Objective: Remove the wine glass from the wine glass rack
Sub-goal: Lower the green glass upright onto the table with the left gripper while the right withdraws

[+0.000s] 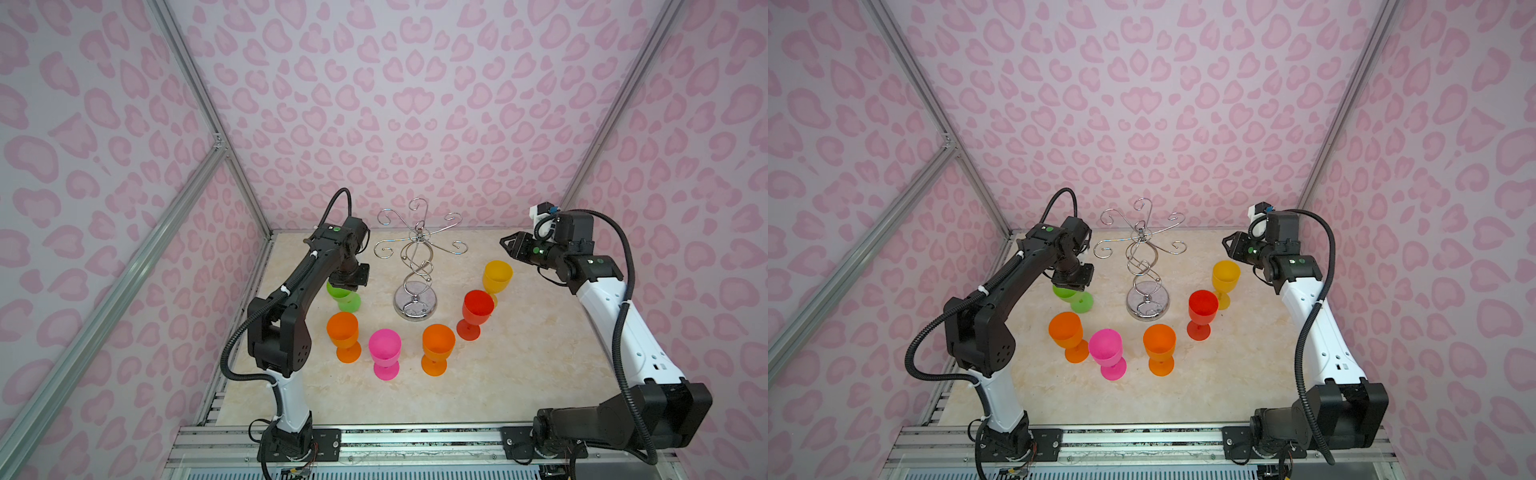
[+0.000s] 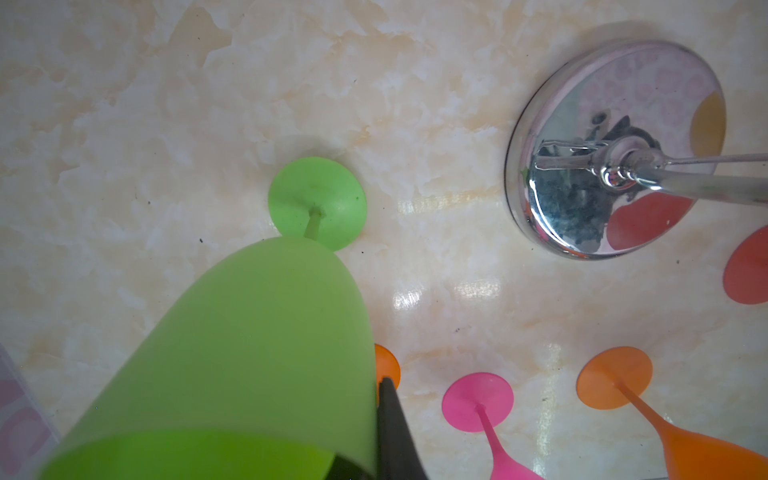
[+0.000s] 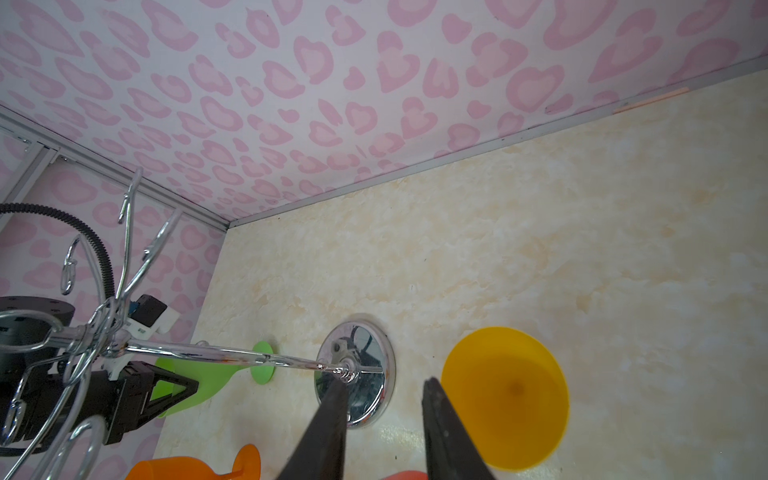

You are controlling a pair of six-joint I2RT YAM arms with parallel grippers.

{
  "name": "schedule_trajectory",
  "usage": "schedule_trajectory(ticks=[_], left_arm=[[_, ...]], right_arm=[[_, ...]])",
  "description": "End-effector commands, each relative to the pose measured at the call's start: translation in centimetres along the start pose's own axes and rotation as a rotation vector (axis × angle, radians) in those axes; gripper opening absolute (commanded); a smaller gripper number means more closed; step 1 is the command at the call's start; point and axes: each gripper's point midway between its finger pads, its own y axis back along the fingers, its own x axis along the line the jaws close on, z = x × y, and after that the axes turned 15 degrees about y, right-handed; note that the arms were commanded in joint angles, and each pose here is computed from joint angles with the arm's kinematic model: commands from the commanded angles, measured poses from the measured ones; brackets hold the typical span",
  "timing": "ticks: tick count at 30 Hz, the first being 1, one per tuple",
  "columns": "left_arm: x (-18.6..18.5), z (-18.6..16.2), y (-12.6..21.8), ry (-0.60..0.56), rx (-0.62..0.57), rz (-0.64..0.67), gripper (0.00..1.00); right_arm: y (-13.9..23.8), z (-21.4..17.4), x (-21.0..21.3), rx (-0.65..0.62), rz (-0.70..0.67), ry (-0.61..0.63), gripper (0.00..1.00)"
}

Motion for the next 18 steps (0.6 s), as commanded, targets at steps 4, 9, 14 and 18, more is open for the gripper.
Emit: schedule_trajectory(ticks=[4, 9, 14, 18], left_arm=[[0.1, -0.3, 0.5, -0.015, 0.007, 0.002, 0.03], [-0.5, 0.1, 0.4, -0.019, 0.008, -0.021, 0.07], [-0.9, 0.4, 0.5, -0.023, 0.010, -0.038, 0.14], [-1.0, 0.6, 0.6, -0.024, 0.008, -0.035, 0.17]], right_arm=[[-0.3, 0.4, 0.2, -0.014, 0.016, 0.009, 0.32], [-0.4, 0.4, 0.1, -0.012, 0.016, 0.009, 0.32], [-0.6, 0.3, 0.1, -0.007, 0.016, 0.007, 0.32], [-0.6, 0.3, 0.1, -0.008, 0.017, 0.008, 0.32]])
